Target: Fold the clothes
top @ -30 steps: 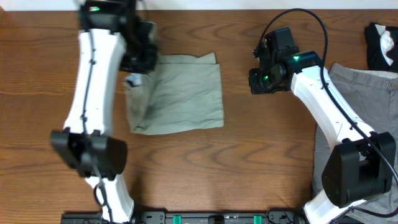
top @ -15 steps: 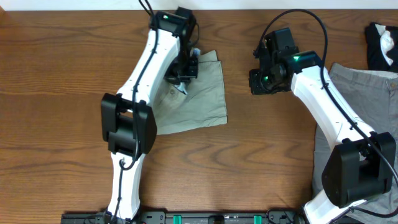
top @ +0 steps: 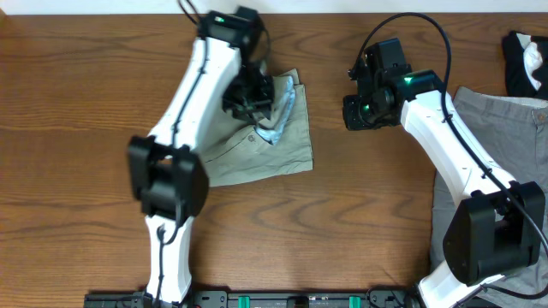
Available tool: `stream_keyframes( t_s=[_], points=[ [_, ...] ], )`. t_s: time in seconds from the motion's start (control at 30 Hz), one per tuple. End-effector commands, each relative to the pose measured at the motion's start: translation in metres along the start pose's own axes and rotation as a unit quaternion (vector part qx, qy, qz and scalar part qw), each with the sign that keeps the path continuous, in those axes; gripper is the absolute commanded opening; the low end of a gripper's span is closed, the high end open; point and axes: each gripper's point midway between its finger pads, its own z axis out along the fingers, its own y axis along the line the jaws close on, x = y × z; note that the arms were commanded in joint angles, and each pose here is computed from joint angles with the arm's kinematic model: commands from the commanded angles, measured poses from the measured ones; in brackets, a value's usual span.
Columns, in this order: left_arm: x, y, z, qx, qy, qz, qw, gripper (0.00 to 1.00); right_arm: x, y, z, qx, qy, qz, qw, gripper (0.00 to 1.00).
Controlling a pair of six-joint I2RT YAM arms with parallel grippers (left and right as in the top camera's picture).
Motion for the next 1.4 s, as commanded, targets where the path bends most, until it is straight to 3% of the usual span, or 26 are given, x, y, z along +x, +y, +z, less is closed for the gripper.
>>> stream_keyframes(
  t_s=[0.0, 0.03, 0.07, 0.1, 0.2, 0.47, 0.57, 0.63, 0.77, 0.83, 0.9, 1.0, 1.2, 1.37],
  points=[
    [-0.006, 0.03, -0.077, -0.055, -0.118, 0.014, 0.991, 0.38, -0.004, 0.009, -0.003, -0.027, -0.009, -0.019, 0.999, 0.13],
    [-0.007, 0.042, -0.086, -0.078, -0.132, 0.007, 0.988, 0.33, -0.005, 0.018, -0.003, -0.049, -0.011, -0.04, 0.998, 0.13],
    [-0.007, 0.053, -0.094, -0.095, -0.144, -0.002, 0.985, 0.14, -0.006, 0.03, -0.004, -0.079, -0.015, -0.072, 0.994, 0.13],
    [-0.007, 0.063, -0.1, -0.107, -0.15, -0.01, 0.983, 0.06, -0.007, 0.044, -0.006, -0.11, -0.021, -0.102, 0.989, 0.13],
    [-0.005, 0.084, -0.104, -0.119, -0.137, -0.009, 0.983, 0.06, -0.009, 0.083, -0.013, -0.191, -0.044, -0.177, 0.965, 0.14],
    [0.003, 0.123, -0.055, -0.113, -0.05, -0.041, 0.991, 0.06, 0.0, 0.17, 0.003, -0.282, -0.069, -0.27, 0.918, 0.15],
    [0.007, 0.133, -0.029, -0.115, -0.027, -0.047, 0.992, 0.06, 0.018, 0.21, 0.013, -0.341, -0.047, -0.272, 0.899, 0.16],
    [0.011, 0.137, -0.009, -0.108, -0.01, -0.05, 0.993, 0.06, 0.028, 0.223, 0.029, -0.344, -0.023, -0.249, 0.905, 0.17],
    [0.025, 0.135, 0.022, -0.079, 0.028, -0.058, 0.995, 0.06, 0.051, 0.212, 0.072, -0.3, 0.066, -0.131, 0.943, 0.19],
    [0.032, 0.138, 0.031, -0.082, 0.042, -0.061, 0.994, 0.06, 0.068, 0.185, 0.098, -0.241, 0.126, -0.048, 0.961, 0.13],
    [0.039, 0.141, 0.035, -0.084, 0.055, -0.064, 0.993, 0.06, 0.083, 0.155, 0.113, -0.185, 0.174, 0.023, 0.967, 0.05],
    [0.042, 0.141, 0.035, -0.085, 0.061, -0.065, 0.992, 0.06, 0.089, 0.124, 0.118, -0.151, 0.208, 0.078, 0.963, 0.1],
    [0.036, 0.143, 0.035, -0.088, 0.049, -0.063, 0.993, 0.11, 0.075, 0.09, 0.113, -0.147, 0.205, 0.11, 0.961, 0.16],
    [0.026, 0.15, 0.033, -0.083, 0.029, -0.072, 0.994, 0.16, 0.059, 0.108, 0.086, -0.252, 0.169, 0.01, 0.953, 0.17]
  ],
)
